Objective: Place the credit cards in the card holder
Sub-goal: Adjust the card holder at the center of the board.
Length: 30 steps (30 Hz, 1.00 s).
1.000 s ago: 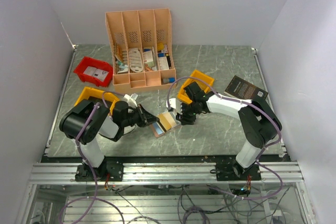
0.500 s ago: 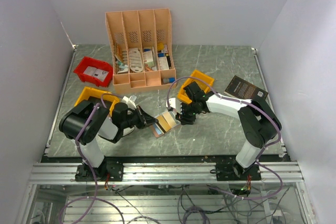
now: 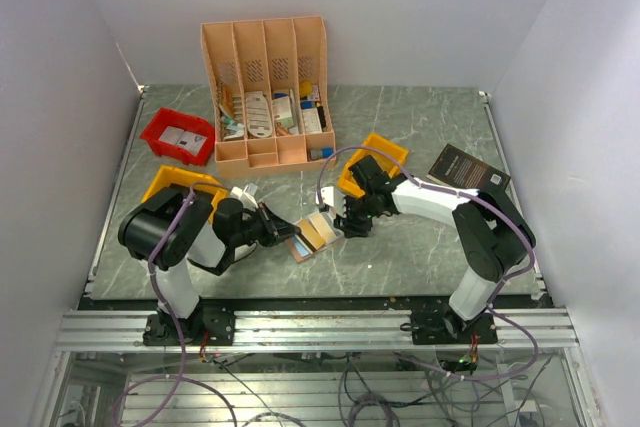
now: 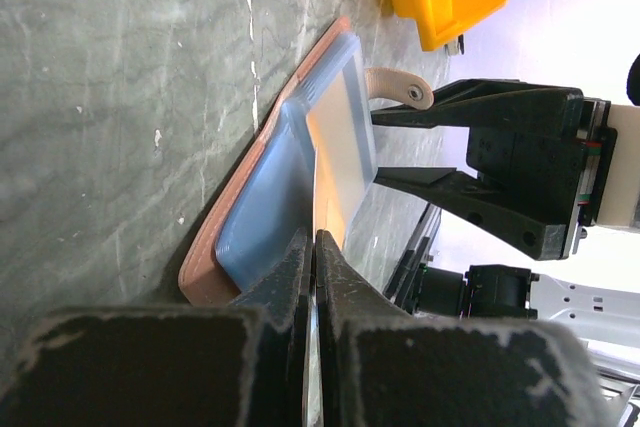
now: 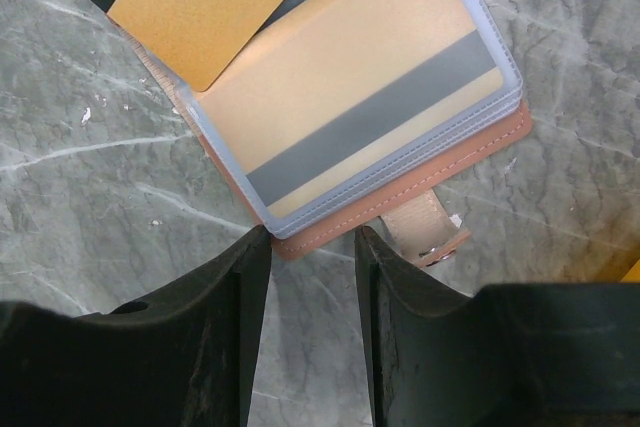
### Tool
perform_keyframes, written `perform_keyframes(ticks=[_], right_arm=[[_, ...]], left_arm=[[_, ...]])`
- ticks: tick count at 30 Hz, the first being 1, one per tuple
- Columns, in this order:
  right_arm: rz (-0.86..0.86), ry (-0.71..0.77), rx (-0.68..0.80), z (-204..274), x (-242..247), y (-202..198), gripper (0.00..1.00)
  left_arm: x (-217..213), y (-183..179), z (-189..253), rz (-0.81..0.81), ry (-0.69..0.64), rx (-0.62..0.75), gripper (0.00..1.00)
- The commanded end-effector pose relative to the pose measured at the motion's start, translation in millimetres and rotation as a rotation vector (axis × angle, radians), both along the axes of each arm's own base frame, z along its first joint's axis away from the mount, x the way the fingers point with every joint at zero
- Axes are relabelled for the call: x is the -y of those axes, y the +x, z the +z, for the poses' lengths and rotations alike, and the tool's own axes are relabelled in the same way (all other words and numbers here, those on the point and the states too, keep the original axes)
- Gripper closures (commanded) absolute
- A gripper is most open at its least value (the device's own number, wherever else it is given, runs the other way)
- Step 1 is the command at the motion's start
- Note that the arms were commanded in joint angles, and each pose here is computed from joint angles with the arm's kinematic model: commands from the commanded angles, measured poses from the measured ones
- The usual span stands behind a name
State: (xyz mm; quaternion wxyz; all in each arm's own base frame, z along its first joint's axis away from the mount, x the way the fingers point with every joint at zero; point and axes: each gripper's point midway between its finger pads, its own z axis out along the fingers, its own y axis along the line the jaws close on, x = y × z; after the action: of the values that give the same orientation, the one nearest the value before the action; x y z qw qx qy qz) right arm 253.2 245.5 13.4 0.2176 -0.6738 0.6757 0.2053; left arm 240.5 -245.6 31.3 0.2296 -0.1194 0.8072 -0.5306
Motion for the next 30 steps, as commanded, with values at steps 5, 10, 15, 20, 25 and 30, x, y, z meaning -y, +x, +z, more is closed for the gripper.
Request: perform_keyframes(ticks=[5, 10, 15, 20, 25, 30], right_arm=[[0.0, -0.035, -0.005, -10, 1, 1, 0.61], [0.001, -0.037, -0.005, -10, 1, 0, 0.61], [0.001, -0.041, -0.006, -12, 1, 0, 0.61], [0.004, -0.042, -0.009, -12, 0, -1, 0.61], [0.006, -0.043, -0.011, -13, 0, -1, 0.61], [0.009, -0.045, -0.011, -13, -1, -2, 0.61]], left_arm=[[-7, 5, -3, 0.025, 0.088, 0.027, 0.93], [-6, 9, 0, 0.024, 0.1, 0.032, 0.93], [-4, 10, 0, 0.026, 0.077, 0.032, 0.93], [-4, 11, -1, 0.036, 0.067, 0.029, 0.93], [-5, 11, -2, 0.048, 0.064, 0.031, 0.93], [-2, 12, -2, 0.051, 0.047, 0.034, 0.93]])
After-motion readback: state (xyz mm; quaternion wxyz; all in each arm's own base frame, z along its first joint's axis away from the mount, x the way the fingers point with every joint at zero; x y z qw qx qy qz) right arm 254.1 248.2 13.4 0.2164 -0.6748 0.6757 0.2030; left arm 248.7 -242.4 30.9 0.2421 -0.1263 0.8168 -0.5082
